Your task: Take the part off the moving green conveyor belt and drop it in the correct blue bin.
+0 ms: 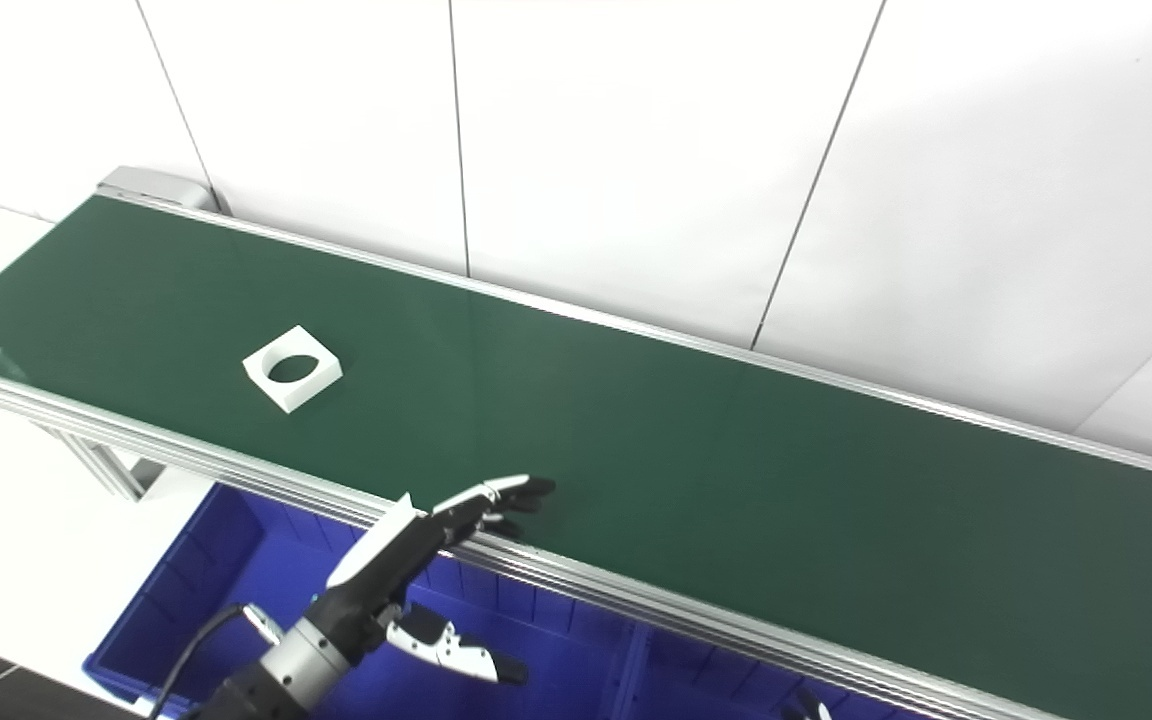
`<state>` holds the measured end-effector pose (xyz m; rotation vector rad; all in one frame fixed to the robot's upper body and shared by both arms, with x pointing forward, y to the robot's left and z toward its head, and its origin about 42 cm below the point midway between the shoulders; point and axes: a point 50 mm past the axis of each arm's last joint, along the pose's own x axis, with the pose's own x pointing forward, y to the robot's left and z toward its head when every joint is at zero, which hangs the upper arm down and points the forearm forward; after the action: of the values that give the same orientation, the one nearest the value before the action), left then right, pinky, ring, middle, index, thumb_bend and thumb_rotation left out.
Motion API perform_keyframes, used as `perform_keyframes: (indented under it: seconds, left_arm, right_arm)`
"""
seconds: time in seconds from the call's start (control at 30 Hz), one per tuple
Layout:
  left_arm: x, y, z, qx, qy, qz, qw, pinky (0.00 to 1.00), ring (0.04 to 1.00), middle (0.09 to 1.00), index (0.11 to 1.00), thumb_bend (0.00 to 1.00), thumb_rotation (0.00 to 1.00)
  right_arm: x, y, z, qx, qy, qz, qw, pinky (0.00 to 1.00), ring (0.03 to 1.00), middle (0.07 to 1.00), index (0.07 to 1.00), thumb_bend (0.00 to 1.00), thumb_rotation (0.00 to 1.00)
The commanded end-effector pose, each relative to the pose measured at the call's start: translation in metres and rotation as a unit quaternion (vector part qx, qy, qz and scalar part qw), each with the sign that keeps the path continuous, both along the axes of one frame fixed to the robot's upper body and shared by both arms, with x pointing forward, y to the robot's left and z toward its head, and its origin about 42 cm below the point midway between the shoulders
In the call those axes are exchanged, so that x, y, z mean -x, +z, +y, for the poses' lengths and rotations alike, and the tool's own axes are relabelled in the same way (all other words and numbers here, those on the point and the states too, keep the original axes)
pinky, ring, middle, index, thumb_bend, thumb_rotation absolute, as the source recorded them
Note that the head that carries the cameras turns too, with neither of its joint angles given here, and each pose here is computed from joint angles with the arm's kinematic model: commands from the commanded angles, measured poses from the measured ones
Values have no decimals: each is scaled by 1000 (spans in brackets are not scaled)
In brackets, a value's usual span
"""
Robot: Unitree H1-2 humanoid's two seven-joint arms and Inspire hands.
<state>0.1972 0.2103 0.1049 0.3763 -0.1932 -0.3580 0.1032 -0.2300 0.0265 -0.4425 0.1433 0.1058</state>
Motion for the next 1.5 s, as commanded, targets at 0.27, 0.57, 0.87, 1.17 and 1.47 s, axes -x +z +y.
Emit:
perform_keyframes:
  seconds: [0.27, 0.57, 0.87, 1.17, 1.47]
  left_arm:
    - [-32, 24, 35, -48, -1, -63, 997, 779, 877, 921, 906, 798, 170]
    - [-56, 39, 56, -79, 6, -79, 994, 823, 895, 922, 910, 794, 119]
    - [-83, 46, 65, -101, 4, -98, 990, 814, 880, 902, 896, 801, 72]
    - [-116, 69, 91, -192, -12, -115, 975, 871, 917, 931, 913, 795, 75]
    - [-136, 87, 99, -261, -22, -108, 959, 822, 901, 937, 908, 826, 84]
  right_arm:
    - [-2, 10, -2, -6, -4, -48, 999, 734, 816, 868, 937, 604, 97]
    - [-1, 12, 3, -6, -12, -54, 998, 679, 779, 837, 896, 651, 186]
    - [-2, 13, 6, 1, -9, -63, 998, 646, 753, 824, 882, 703, 350]
    - [-3, 15, 9, 0, -9, -67, 998, 666, 752, 808, 871, 708, 319]
    - [-1, 16, 10, -6, -8, -74, 997, 639, 744, 810, 867, 725, 379]
